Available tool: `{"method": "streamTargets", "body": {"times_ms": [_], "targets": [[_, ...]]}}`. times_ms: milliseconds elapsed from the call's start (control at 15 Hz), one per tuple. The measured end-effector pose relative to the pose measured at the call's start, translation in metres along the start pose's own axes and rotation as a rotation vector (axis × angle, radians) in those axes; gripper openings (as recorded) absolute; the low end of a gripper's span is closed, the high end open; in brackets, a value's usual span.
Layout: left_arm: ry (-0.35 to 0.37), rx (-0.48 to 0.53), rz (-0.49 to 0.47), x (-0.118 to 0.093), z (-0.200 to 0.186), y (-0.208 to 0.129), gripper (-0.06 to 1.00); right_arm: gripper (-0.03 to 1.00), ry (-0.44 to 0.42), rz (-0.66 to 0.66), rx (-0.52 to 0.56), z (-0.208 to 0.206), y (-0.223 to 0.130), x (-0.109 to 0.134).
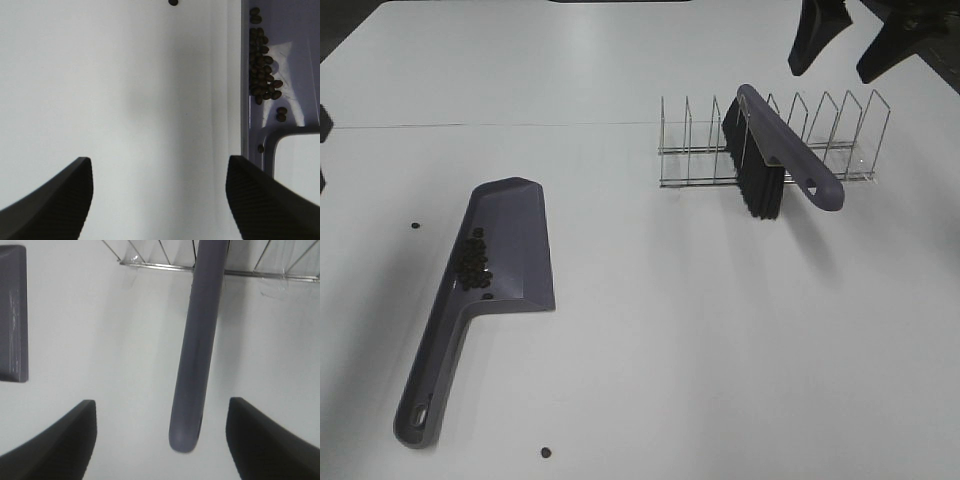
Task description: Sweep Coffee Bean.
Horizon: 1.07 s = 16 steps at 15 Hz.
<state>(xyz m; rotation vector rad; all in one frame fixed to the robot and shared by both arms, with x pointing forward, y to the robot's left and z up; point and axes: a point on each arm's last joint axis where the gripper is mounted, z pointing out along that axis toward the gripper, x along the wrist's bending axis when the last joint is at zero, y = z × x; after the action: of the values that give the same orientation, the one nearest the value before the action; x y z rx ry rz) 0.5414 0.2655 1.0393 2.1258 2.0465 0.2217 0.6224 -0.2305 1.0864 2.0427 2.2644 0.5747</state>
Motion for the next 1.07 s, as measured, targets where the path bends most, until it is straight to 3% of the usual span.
{"method": "streamTargets", "body": {"times_ms": [467,533,1000,1067], "targets": [[-0.013,-0.242,0.005,0.009,-0.077,-0.113,0.68,0.63,-0.043,-0.082,-0.057,-0.073,-0.105,0.006],[-0.02,-0.282,-0.017,0.011,-0.086,-0.137,0.68,0.63,-0.043,-0.101,-0.078,-0.086,-0.142,0.006],[-0.041,-0.513,-0.045,0.018,-0.111,-0.216,0.68,0.63,-0.04,-0.098,-0.164,-0.091,-0.265,0.0],[-0.045,-0.56,-0.048,0.02,-0.116,-0.237,0.68,0.63,-0.038,-0.112,-0.246,-0.094,-0.298,-0.001]]}}
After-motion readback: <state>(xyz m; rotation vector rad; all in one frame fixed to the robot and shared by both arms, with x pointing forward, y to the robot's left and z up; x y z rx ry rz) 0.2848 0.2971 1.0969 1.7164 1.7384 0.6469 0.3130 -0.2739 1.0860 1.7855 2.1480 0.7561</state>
